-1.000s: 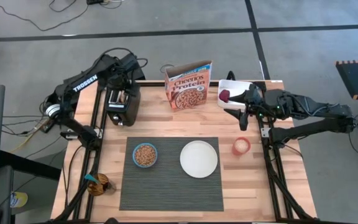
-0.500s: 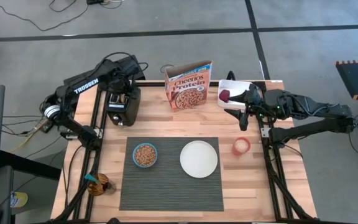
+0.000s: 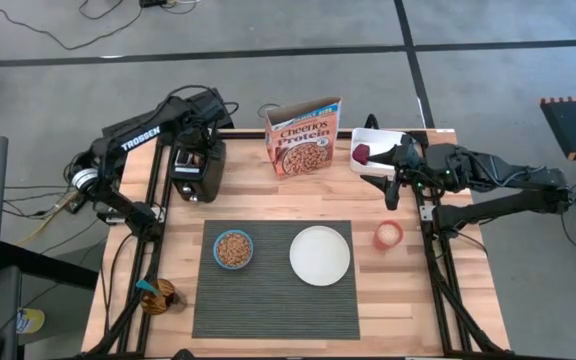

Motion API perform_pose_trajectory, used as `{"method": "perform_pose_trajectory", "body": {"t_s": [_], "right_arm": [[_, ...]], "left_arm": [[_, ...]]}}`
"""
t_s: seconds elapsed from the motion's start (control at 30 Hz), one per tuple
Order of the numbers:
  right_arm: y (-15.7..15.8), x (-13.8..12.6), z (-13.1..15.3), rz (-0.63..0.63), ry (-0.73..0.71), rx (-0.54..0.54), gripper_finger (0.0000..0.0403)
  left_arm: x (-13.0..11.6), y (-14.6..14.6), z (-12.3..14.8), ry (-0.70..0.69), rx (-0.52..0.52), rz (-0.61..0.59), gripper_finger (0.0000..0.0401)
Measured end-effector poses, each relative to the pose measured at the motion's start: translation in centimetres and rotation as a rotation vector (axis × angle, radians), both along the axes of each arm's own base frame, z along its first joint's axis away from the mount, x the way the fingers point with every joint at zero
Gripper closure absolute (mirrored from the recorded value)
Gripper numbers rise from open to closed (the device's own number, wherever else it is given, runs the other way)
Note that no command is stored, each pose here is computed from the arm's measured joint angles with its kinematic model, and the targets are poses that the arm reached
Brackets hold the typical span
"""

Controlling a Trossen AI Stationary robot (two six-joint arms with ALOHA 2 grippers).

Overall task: Arrange a breakfast setting
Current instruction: Put the toasted bread on the white plate

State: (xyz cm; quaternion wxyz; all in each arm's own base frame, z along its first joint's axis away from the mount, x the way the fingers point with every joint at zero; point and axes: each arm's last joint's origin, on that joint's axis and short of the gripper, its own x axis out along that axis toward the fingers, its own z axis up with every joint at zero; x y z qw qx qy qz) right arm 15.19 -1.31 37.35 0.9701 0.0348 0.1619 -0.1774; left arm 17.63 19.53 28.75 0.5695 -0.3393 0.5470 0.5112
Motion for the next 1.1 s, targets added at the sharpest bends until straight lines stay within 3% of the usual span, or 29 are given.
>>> {"method": "perform_pose_trajectory", "body": {"t_s": [0.47,0.83,1.1], "right_arm": [[0.0,0.1,0.2,0.000,-0.027,-0.001,0.0131],[0.0,0.1,0.3,-0.001,-0.031,-0.001,0.0131],[0.0,0.1,0.3,-0.001,-0.035,-0.001,0.0131]], "left_arm": [[0.3,0.0,0.7,-0.016,0.010,-0.022,0.0392],[0.7,-1.2,7.5,-0.071,0.101,-0.065,0.0388],[1.1,-3.4,12.8,-0.189,0.190,-0.141,0.0388]]}}
